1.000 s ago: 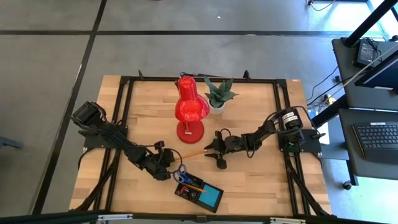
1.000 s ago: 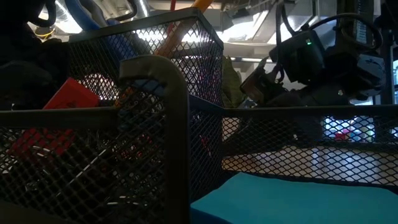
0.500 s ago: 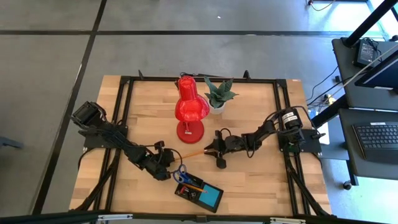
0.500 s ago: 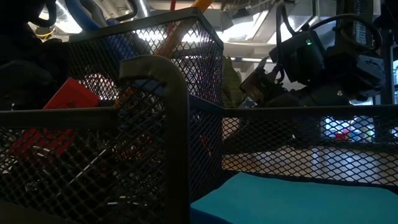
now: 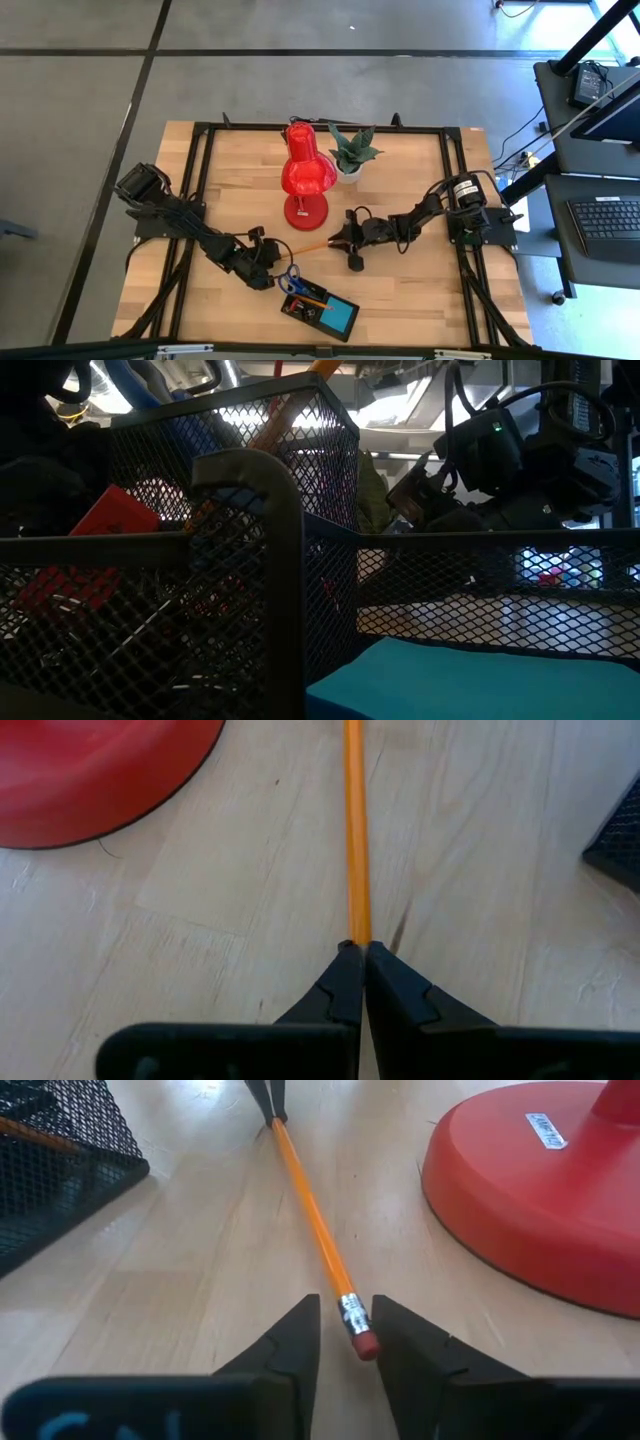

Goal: Pick and place office supplies into organizer
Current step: Put the orange pencil into the black desk organizer

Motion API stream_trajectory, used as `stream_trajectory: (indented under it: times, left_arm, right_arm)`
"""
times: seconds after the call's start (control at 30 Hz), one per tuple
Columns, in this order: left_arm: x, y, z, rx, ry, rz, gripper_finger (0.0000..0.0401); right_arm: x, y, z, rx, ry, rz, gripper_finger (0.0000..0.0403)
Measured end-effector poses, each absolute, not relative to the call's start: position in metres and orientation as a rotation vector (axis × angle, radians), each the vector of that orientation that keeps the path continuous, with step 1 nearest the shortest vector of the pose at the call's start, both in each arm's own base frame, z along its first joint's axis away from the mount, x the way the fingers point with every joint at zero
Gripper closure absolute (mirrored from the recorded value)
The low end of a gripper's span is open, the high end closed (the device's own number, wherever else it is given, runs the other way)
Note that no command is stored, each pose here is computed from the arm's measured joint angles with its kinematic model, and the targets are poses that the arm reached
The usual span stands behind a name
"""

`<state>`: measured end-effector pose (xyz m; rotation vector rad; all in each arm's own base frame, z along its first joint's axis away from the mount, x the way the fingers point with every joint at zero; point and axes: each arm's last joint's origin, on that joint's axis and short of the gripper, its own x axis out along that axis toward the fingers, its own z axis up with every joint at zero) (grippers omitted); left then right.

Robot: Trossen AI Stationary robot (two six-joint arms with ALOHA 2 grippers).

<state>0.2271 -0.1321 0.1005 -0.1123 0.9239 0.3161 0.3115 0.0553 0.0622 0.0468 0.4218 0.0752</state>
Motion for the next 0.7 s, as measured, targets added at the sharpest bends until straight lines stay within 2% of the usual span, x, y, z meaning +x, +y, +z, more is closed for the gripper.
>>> stream_trajectory:
  times: [0.33,0.53,0.7]
  left_arm:
    - [0.227,-0.132,0.101,-0.114,0.923,0.317,0.0398]
    - [0.227,-0.132,0.101,-0.120,0.905,0.337,0.0390]
    - [0.225,-0.131,0.112,-0.112,0.914,0.268,0.0348]
  right_arm:
    - [0.311,0.056,0.061,0.025,0.431,0.110,0.0377]
    - [0.311,0.056,0.061,0.046,0.431,0.108,0.0378]
    - [0.312,0.055,0.064,0.055,0.416,0.103,0.0378]
